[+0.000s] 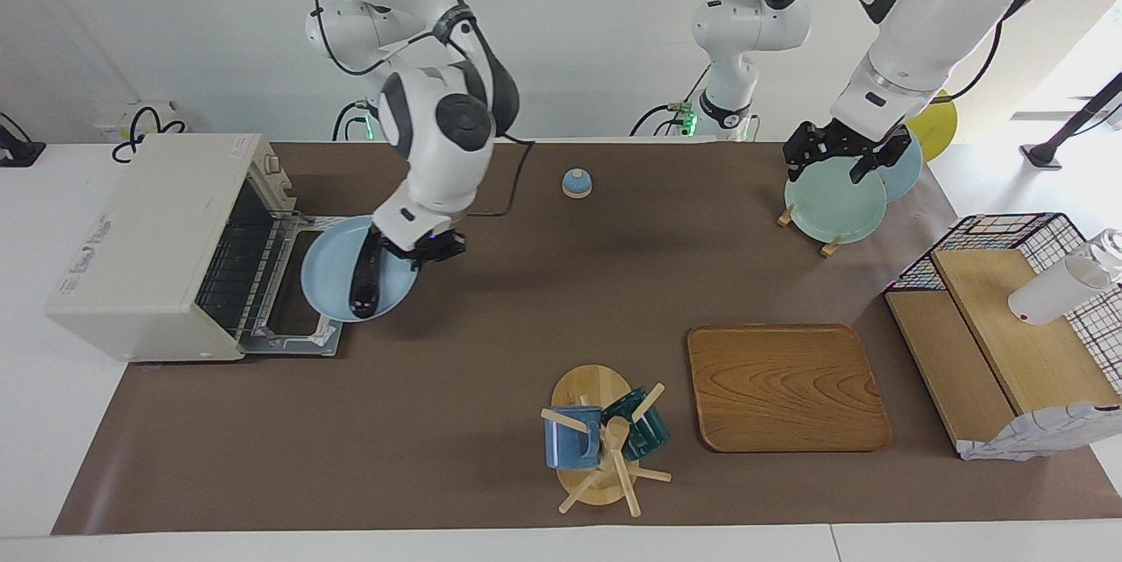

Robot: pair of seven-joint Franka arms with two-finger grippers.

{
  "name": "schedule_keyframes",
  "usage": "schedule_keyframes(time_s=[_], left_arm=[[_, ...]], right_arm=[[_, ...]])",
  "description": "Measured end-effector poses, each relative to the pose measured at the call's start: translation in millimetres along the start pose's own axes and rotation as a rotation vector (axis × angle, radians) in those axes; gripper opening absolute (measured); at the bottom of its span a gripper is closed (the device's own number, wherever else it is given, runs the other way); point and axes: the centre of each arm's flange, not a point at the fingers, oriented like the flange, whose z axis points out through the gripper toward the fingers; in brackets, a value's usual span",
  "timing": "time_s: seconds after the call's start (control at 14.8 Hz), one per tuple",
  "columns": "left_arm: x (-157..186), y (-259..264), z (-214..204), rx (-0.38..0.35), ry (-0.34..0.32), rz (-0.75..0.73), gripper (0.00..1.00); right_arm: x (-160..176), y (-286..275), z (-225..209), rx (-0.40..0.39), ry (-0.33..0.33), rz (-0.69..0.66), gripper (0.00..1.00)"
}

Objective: Put eggplant into oven
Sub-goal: 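Carry the plate with the eggplant into the open oven with the right gripper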

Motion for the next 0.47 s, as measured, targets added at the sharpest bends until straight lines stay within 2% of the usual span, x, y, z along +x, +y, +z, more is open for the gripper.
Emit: schedule_keyframes(time_s=[0.34, 0.47], left_arm=[[0, 1, 0, 0.0, 0.0, 0.002, 1.0], [0, 3, 0, 0.001, -0.001, 0.005, 1.0]], right_arm=[[-28, 90, 48, 0.043, -0.039, -0.02, 0.03], [-33, 127, 78, 0.065, -0.032, -0.033, 0.03]])
